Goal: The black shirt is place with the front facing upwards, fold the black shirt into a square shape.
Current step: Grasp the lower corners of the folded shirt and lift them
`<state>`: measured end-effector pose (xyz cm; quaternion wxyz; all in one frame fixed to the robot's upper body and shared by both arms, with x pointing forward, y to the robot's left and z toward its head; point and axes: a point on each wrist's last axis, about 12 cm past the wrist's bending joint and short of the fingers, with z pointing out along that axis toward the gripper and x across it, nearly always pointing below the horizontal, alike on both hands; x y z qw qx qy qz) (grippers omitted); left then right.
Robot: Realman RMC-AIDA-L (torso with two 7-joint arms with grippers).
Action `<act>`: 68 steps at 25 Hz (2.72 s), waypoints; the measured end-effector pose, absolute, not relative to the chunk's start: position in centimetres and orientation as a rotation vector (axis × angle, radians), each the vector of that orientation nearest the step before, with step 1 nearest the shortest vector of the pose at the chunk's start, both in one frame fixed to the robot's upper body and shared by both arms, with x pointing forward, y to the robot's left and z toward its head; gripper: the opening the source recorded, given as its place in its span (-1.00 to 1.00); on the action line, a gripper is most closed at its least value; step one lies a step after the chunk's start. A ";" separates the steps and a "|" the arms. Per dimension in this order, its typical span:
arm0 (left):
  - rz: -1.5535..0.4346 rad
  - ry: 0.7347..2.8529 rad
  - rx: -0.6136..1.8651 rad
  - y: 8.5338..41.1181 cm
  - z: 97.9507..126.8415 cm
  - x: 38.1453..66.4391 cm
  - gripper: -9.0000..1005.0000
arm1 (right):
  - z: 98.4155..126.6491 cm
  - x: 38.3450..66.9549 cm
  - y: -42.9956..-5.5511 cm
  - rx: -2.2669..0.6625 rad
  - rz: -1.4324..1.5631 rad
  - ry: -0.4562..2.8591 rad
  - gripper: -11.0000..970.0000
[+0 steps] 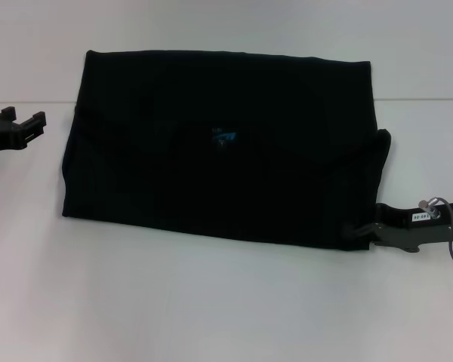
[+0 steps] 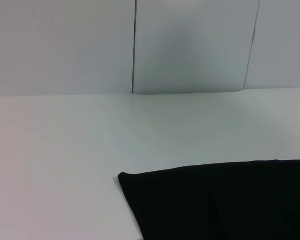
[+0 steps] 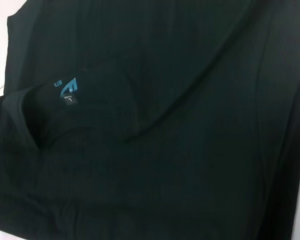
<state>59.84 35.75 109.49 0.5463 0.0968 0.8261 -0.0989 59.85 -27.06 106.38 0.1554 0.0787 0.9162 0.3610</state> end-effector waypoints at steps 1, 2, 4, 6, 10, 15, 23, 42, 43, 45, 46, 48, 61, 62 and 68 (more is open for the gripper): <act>-0.235 1.958 0.229 35.7 109.5 59.8 0.12 | 106.3 59.8 -27.1 0.226 1.035 2.625 -0.37; -0.235 1.958 0.229 35.7 109.5 59.8 0.12 | 106.3 59.8 -27.1 0.227 1.036 2.626 -0.46; -0.235 1.958 0.229 35.7 109.5 59.8 0.12 | 106.3 59.7 -27.2 0.230 1.038 2.628 -0.63; -0.235 1.958 0.229 35.7 109.5 59.8 0.12 | 106.2 59.5 -27.3 0.233 1.042 2.632 -0.74; -0.236 1.960 0.229 35.7 109.4 59.8 0.12 | 105.9 59.1 -27.7 0.245 1.048 2.641 -0.86; -0.250 1.966 0.231 35.6 109.2 59.7 0.12 | 105.7 58.2 -28.8 0.253 1.060 2.660 -0.88; -0.315 1.989 0.299 35.7 109.0 58.3 0.12 | 105.7 56.3 -31.4 0.228 1.094 2.695 -0.88; -0.752 2.341 0.575 35.3 111.6 55.7 0.13 | 106.2 54.5 -34.6 0.066 1.077 2.704 -0.88; -0.768 2.356 0.580 35.0 111.5 55.8 0.13 | 106.2 54.5 -34.5 0.055 1.078 2.702 -0.88; -0.791 2.401 0.586 34.3 110.9 56.0 0.13 | 106.2 54.4 -34.5 0.036 1.079 2.699 -0.88; -0.799 2.419 0.587 34.1 110.6 56.2 0.13 | 106.1 54.4 -34.5 0.031 1.078 2.697 -0.88; -0.806 2.449 0.587 33.7 110.0 56.5 0.13 | 106.1 54.4 -34.5 0.021 1.081 2.692 -0.88; -0.738 2.487 0.563 32.5 108.6 58.1 0.14 | 106.1 54.2 -34.4 -0.006 1.094 2.670 -0.89; -0.739 2.486 0.563 32.4 108.5 58.2 0.14 | 106.1 54.2 -34.4 -0.006 1.095 2.670 -0.89; -0.755 2.485 0.582 31.7 108.4 58.3 0.14 | 106.1 54.2 -34.3 0.001 1.104 2.660 -0.88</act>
